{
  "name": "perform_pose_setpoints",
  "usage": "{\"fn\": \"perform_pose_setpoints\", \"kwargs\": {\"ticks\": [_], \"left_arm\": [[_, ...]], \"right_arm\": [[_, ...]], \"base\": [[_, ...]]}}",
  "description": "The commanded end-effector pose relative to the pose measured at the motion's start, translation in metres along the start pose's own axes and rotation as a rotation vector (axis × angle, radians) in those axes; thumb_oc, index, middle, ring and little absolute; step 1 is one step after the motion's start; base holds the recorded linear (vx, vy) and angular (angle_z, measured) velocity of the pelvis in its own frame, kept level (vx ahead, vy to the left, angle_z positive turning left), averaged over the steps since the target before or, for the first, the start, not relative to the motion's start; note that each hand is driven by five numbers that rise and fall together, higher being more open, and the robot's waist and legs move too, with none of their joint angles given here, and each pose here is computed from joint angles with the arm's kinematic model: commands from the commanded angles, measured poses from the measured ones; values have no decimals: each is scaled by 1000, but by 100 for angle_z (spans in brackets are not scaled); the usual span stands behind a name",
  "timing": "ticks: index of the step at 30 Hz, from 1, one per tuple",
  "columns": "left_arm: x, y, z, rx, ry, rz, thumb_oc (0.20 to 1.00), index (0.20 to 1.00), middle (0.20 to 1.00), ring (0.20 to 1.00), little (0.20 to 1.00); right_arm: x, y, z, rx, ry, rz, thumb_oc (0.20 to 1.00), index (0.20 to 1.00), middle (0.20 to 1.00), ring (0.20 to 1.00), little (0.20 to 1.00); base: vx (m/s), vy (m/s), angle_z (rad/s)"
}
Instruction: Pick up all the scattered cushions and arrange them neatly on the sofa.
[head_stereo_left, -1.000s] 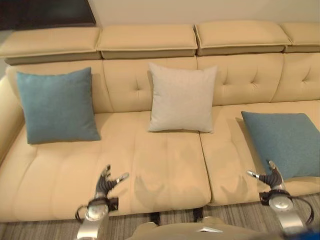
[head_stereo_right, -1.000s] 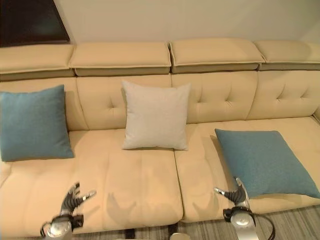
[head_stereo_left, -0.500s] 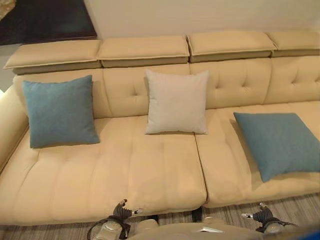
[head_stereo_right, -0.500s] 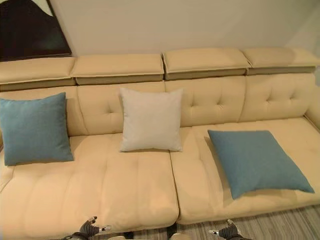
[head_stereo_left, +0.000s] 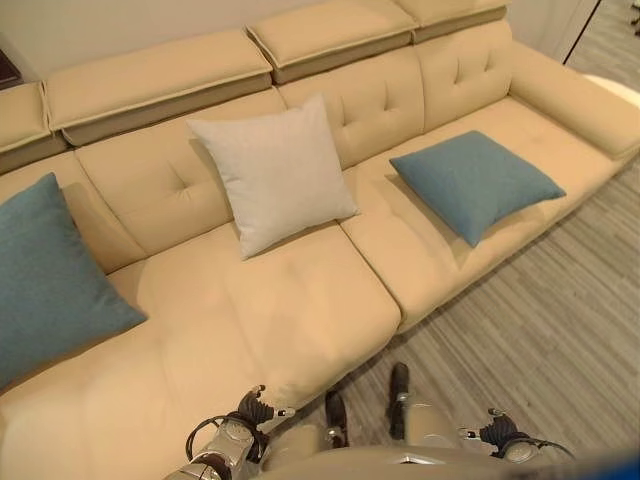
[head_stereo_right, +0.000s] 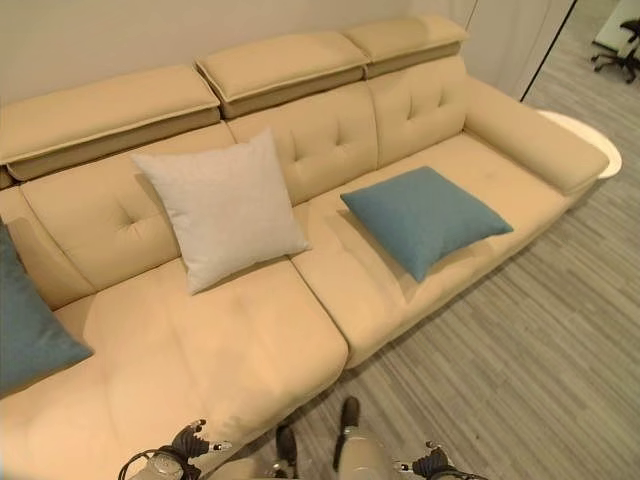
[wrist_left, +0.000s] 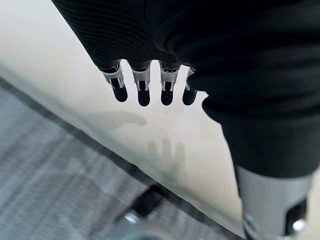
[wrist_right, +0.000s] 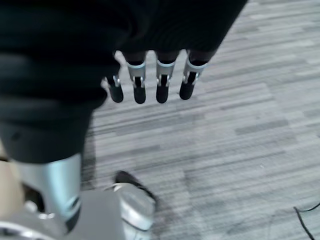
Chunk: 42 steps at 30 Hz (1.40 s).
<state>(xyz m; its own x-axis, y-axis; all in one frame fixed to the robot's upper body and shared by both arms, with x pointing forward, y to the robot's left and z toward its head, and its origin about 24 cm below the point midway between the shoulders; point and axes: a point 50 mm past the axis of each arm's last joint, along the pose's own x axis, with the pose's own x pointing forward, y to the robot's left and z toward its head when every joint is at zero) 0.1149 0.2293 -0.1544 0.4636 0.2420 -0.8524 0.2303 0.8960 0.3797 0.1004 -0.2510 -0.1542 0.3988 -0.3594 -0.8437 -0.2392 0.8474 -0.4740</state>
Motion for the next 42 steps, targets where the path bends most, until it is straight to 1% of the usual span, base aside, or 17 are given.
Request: {"fn": "perform_pose_setpoints", "kwargs": {"ticks": [1, 9, 14, 20, 26, 29, 34, 38, 39, 42], "left_arm": [[1, 14, 0, 14, 0, 40, 1000, 1000, 1000, 1000, 1000], [3, 7, 13, 20, -41, 21, 1000, 1000, 1000, 1000, 1000], [3, -2, 19, 33, -51, -8, 1000, 1000, 1000, 1000, 1000], [3, -12, 33, 15, -89, -23, 1000, 1000, 1000, 1000, 1000], [4, -9, 35, 57, -96, -21, 1000, 1000, 1000, 1000, 1000], [5, 1, 39, 7, -99, 25, 1000, 1000, 1000, 1000, 1000], [5, 4, 30, 56, -73, 30, 1000, 1000, 1000, 1000, 1000], [5, 3, 27, 60, -59, 28, 1000, 1000, 1000, 1000, 1000], [5, -1, 25, 82, -52, 17, 1000, 1000, 1000, 1000, 1000], [4, -7, 30, 69, -69, 1, 1000, 1000, 1000, 1000, 1000]], "right_arm": [[4, -18, 13, 3, -48, -54, 1000, 1000, 1000, 1000, 1000], [4, -20, 26, 24, -86, -73, 1000, 1000, 1000, 1000, 1000], [4, -18, 17, 38, -53, -67, 1000, 1000, 1000, 1000, 1000], [4, -21, 20, 62, -61, -87, 1000, 1000, 1000, 1000, 1000], [5, -20, 23, 60, -65, -81, 1000, 1000, 1000, 1000, 1000], [5, -20, 41, 77, -115, -88, 1000, 1000, 1000, 1000, 1000], [5, -25, 51, 37, -150, -108, 1000, 1000, 1000, 1000, 1000], [6, -26, 45, 26, -122, -112, 1000, 1000, 1000, 1000, 1000], [5, -22, 35, 25, -94, -102, 1000, 1000, 1000, 1000, 1000], [5, -22, 25, 47, -68, -106, 1000, 1000, 1000, 1000, 1000]], "base": [[-134, -70, -32], [-54, -144, -47], [-1, -77, -1], [28, -6, -33], [93, 136, -67], [16, 136, -93], [99, -17, -96], [182, -134, -44], [257, -239, 14], [217, -250, 12]]}}
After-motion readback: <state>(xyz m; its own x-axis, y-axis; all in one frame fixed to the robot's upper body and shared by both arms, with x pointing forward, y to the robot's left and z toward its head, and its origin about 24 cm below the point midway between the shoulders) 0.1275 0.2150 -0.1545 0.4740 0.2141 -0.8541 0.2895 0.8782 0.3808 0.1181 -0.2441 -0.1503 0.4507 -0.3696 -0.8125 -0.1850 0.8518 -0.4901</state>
